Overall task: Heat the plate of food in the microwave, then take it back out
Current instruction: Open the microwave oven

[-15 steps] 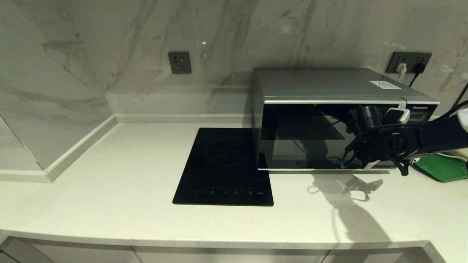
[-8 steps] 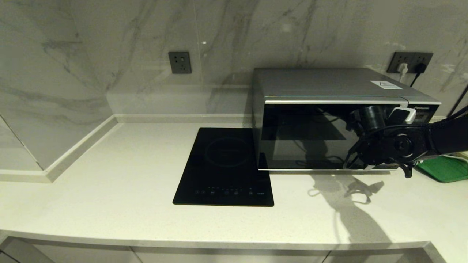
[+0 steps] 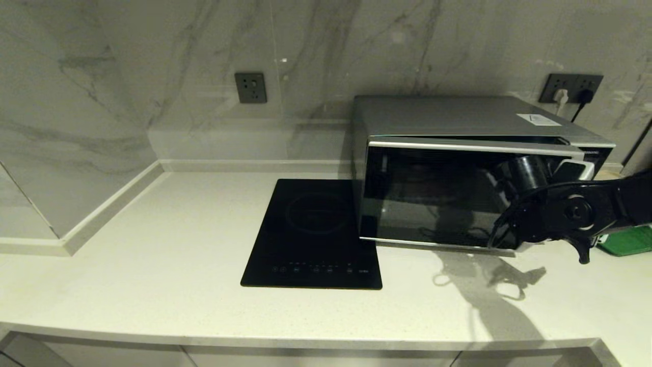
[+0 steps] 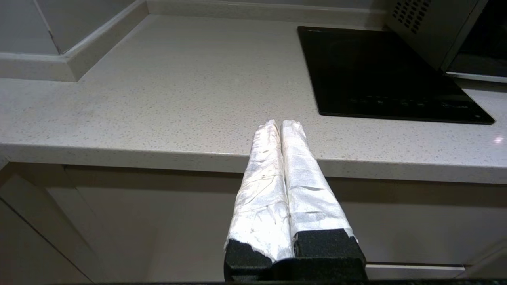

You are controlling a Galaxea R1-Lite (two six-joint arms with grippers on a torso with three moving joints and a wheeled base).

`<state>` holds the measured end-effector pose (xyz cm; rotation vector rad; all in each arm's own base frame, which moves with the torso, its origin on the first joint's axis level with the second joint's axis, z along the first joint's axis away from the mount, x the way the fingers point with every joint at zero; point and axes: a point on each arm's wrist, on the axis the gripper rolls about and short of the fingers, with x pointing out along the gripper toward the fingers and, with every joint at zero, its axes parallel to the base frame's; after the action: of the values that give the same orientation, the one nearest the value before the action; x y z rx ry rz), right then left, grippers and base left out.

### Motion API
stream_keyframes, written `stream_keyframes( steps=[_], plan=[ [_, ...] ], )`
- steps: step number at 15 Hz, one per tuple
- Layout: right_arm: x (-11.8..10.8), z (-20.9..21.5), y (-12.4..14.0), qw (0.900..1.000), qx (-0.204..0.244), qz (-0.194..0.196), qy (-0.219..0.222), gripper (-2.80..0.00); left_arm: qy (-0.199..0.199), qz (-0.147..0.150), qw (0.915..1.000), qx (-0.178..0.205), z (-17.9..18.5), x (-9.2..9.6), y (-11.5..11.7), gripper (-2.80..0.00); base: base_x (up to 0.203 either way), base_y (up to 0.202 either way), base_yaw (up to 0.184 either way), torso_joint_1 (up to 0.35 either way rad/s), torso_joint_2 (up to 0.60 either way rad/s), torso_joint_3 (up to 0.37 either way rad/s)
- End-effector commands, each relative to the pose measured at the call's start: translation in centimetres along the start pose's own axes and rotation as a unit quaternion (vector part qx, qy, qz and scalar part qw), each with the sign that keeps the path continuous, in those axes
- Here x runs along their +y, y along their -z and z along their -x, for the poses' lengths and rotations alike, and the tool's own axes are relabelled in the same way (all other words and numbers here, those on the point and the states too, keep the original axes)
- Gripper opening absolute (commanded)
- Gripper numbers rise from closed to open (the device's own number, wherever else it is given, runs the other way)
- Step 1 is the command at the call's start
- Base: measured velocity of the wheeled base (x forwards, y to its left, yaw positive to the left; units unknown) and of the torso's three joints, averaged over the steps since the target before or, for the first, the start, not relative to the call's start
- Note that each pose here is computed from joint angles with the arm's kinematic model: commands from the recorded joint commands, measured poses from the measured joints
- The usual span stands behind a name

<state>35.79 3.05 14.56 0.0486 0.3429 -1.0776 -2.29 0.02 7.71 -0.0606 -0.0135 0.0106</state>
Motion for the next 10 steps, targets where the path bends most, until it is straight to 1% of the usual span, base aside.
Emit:
stream_keyframes(
  steps=[1, 4, 5, 6, 7, 8, 9, 10],
  plan=[
    [-0.1, 0.5, -0.3, 1.0, -0.005, -0.01, -0.007, 0.0, -0.001, 0.0, 1.0, 0.0, 0.0, 0.0, 0.0, -2.8, 0.0, 0.0, 0.0, 0.0, 0.0, 0.0],
    [-0.1, 1.3, -0.3, 1.0, -0.005, -0.009, -0.019, 0.0, -0.001, 0.0, 1.0, 0.0, 0.0, 0.0, 0.0, -2.8, 0.0, 0.0, 0.0, 0.0, 0.0, 0.0],
    [-0.2, 2.1, -0.2, 0.999, -0.001, -0.005, -0.036, 0.0, -0.001, 0.0, 1.0, 0.0, 0.0, 0.0, 0.0, -2.8, 0.0, 0.0, 0.0, 0.0, 0.0, 0.0],
    [-0.7, 3.3, -0.2, 0.998, 0.003, -0.001, -0.059, 0.0, -0.001, 0.0, 1.0, 0.0, 0.0, 0.0, 0.0, -2.8, 0.0, 0.0, 0.0, 0.0, 0.0, 0.0],
    [-1.5, 5.2, -0.4, 0.996, 0.004, 0.0, -0.09, 0.0, -0.001, 0.0, 1.0, 0.0, 0.0, 0.0, 0.0, -2.8, 0.0, 0.0, 0.0, 0.0, 0.0, 0.0],
    [-2.6, 7.4, -0.8, 0.991, 0.006, 0.003, -0.133, 0.0, -0.001, 0.0, 1.0, 0.0, 0.0, 0.0, 0.0, -2.8, 0.0, 0.0, 0.0, 0.0, 0.0, 0.0],
    [-4.1, 9.7, -1.2, 0.983, 0.006, 0.009, -0.181, 0.0, -0.001, 0.0, 1.0, 0.0, 0.0, 0.0, 0.0, -2.8, 0.0, 0.0, 0.0, 0.0, 0.0, 0.0],
    [-5.8, 11.8, -1.8, 0.974, 0.008, 0.013, -0.228, 0.0, -0.001, 0.0, 1.0, 0.0, 0.0, 0.0, 0.0, -2.8, 0.0, 0.0, 0.0, 0.0, 0.0, 0.0]
  ],
)
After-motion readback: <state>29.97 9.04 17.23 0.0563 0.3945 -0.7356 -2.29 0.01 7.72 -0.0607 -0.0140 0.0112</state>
